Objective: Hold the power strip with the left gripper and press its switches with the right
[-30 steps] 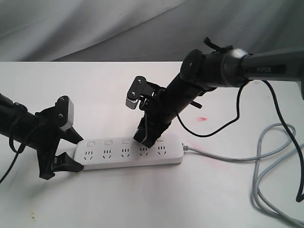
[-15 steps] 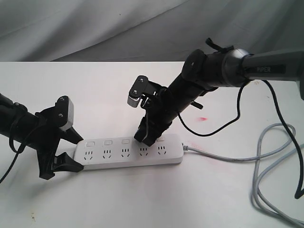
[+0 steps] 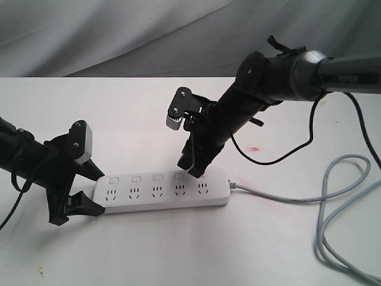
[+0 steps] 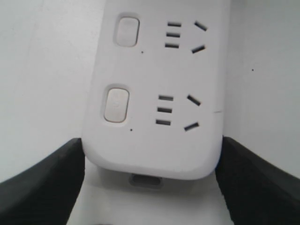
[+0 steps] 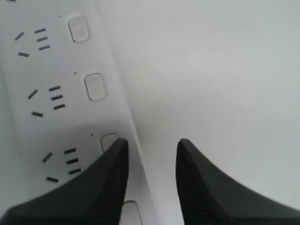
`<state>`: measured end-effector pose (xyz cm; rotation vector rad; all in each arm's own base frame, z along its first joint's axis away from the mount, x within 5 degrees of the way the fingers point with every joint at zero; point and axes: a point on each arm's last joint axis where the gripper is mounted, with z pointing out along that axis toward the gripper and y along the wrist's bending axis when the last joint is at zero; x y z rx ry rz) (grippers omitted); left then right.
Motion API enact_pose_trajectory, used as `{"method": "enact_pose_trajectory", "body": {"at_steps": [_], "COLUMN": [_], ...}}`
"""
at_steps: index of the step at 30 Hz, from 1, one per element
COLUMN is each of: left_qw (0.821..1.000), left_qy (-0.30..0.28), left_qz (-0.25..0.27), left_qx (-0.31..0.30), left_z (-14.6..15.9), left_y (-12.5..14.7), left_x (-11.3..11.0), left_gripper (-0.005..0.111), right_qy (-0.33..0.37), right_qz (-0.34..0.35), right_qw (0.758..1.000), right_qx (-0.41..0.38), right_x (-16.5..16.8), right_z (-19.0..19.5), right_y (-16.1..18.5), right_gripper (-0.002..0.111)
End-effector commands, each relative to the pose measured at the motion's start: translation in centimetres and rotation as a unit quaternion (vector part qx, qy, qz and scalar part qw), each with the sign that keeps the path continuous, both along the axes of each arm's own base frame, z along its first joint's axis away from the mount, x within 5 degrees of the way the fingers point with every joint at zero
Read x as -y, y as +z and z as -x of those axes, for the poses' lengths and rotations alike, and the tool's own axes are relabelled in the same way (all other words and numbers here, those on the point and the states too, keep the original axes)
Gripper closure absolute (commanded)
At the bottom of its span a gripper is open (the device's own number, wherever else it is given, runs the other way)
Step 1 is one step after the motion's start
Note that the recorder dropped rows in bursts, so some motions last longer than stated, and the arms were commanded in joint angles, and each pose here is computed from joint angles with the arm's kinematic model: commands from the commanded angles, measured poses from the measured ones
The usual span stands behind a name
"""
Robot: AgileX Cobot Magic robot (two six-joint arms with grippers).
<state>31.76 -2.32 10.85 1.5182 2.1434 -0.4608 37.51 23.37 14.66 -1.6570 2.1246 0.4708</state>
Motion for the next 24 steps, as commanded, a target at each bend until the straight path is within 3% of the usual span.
{"method": "enact_pose_trajectory", "body": {"at_steps": [1,24], "left_qw": [1.000,1.000], "left_qy": [0.000,0.000], "left_qz": [0.006,0.006], "left_qx": [-0.002,-0.002], "left_z": [-0.1,-0.1], "left_y": [0.1,0.1], "left_x": [0.1,0.1], "left_gripper": [0.046,0.046], "right_qy": [0.011,0.004], "right_qz": [0.006,0.025], "right_qw": [1.000,1.000], "right_qx": [0.017,-0.019], "right_x": [1.1,2.5], "right_z": [0.0,-0.6], "right_y": [1.9,-0.3], "right_gripper": [0.076,0.076]}}
